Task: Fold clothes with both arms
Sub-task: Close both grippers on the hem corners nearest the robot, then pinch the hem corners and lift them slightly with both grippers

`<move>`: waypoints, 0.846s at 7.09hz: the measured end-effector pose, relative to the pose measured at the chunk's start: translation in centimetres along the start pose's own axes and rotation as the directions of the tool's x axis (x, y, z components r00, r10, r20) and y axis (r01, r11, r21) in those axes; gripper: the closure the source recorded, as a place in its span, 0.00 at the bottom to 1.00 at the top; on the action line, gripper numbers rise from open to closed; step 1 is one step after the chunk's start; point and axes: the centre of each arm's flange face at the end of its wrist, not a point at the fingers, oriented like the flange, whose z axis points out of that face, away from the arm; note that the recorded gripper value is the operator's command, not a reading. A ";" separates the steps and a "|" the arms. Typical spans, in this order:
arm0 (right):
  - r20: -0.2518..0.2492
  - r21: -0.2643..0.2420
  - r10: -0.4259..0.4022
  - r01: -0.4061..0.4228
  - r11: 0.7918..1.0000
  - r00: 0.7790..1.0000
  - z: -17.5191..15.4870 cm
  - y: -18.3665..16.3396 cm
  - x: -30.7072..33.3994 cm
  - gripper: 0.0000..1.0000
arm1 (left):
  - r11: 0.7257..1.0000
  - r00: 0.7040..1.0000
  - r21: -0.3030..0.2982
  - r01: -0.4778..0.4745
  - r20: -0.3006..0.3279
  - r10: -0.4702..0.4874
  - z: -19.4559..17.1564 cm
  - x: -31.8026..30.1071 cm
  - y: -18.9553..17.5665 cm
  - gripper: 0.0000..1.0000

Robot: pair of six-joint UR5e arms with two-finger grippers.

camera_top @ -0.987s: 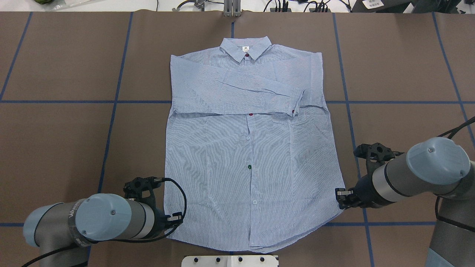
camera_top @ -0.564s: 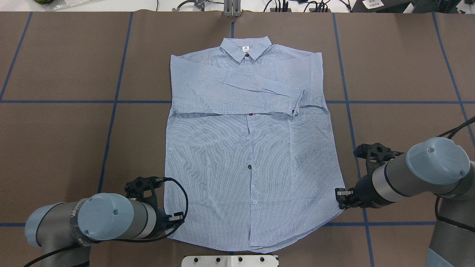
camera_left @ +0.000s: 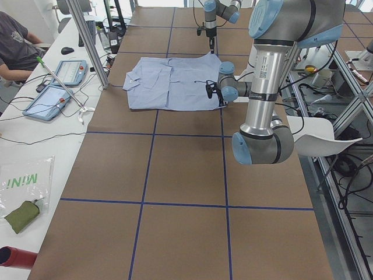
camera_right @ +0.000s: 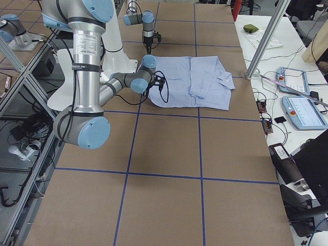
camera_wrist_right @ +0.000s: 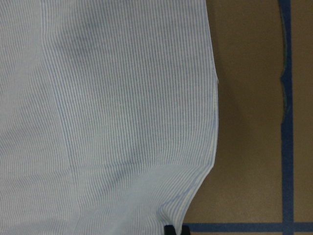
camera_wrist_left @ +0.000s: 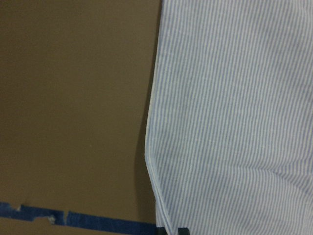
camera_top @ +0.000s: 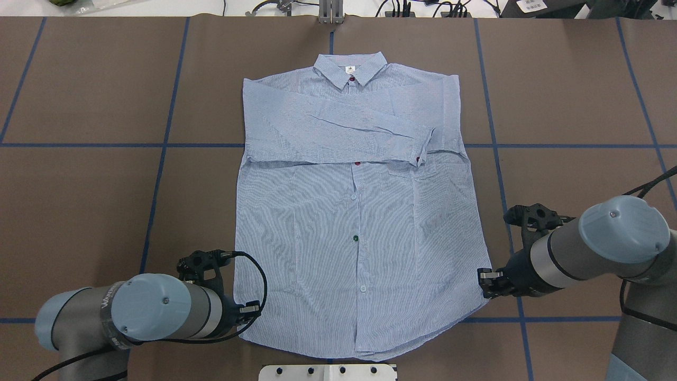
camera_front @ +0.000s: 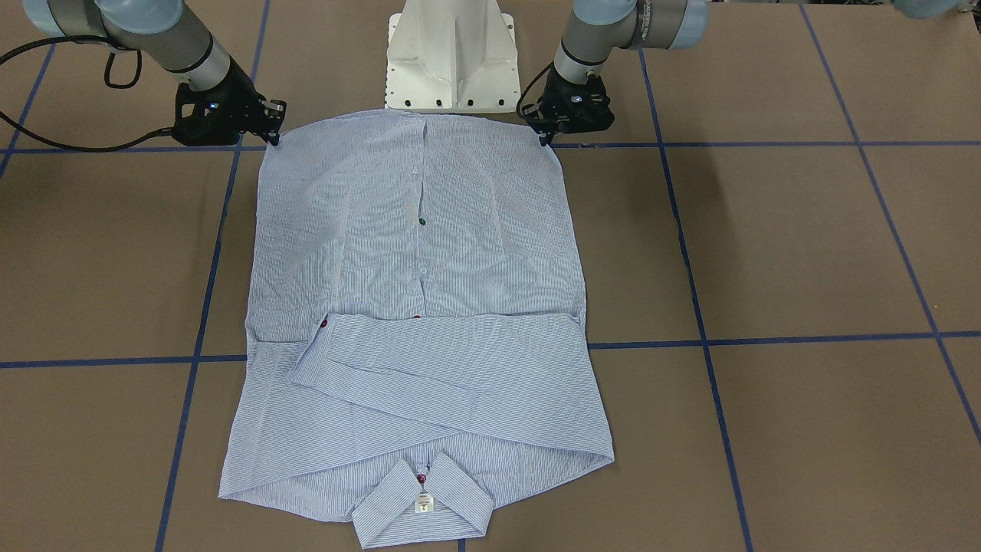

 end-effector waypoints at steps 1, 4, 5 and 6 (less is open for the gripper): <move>0.005 0.004 0.002 -0.002 1.000 1.000 -0.3 -0.2 -0.1 1.00 | 1.000 1.000 0.002 0.002 -0.002 -0.002 -0.4 0.2 -0.1 1.00; 0.049 0.026 0.019 -0.020 0.999 0.999 -2.7 -1.7 -0.3 1.00 | 1.000 0.999 0.014 0.010 -0.049 -0.009 -5.2 1.3 -0.6 1.00; 0.066 0.020 0.033 -0.034 0.999 0.997 -3.9 -2.5 0.0 1.00 | 1.000 0.999 0.019 0.010 -0.052 -0.009 -6.4 1.4 -0.8 1.00; 0.079 0.014 0.044 -0.045 0.999 0.996 -4.8 -3.1 0.4 1.00 | 1.000 0.999 0.028 0.012 -0.051 -0.010 -6.9 1.3 -1.2 1.00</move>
